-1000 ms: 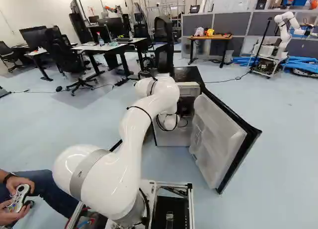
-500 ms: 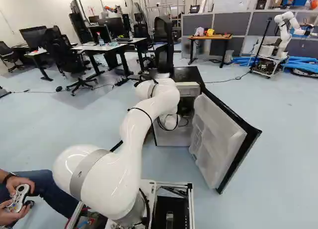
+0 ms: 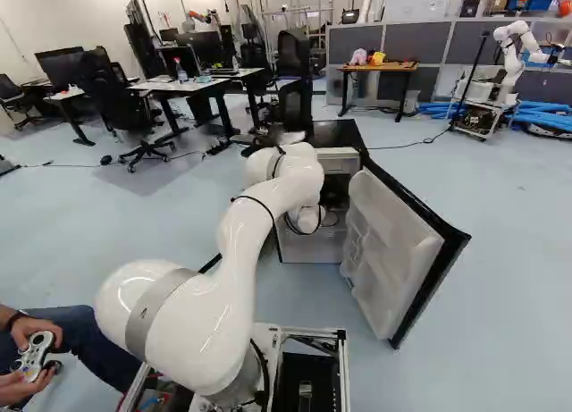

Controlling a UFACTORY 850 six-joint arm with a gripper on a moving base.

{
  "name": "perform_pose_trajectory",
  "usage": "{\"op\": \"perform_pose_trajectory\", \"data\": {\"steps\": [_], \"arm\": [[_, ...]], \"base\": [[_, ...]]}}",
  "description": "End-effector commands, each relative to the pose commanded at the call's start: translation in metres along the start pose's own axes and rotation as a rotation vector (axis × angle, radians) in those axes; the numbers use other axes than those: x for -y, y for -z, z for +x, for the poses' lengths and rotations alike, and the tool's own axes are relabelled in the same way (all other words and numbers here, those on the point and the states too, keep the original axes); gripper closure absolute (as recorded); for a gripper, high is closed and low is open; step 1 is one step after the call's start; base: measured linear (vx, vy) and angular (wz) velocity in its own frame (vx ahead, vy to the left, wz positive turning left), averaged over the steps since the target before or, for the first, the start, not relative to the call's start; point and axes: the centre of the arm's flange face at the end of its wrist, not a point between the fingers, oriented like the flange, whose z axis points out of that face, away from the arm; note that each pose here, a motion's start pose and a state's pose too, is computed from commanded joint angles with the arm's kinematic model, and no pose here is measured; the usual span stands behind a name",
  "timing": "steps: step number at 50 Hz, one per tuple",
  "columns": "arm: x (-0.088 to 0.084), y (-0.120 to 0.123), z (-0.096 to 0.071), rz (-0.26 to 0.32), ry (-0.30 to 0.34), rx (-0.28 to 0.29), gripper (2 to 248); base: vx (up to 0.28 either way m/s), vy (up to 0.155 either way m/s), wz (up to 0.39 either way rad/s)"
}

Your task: Grab a drink from the fridge

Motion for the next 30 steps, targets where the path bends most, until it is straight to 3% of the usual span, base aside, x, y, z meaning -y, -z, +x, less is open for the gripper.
{"op": "perform_pose_trajectory", "data": {"steps": [4, 5, 30], "arm": [[0.0, 0.0, 0.0, 0.0, 0.0, 0.0, 127], [0.0, 0.0, 0.0, 0.0, 0.0, 0.0, 156], [-0.0013, 0.0044, 0.0015, -0.002, 0.001, 0.01, 157]], "base": [[0.0, 0.0, 0.0], [0.0, 0.0, 0.0], [0.0, 0.0, 0.0]]}}
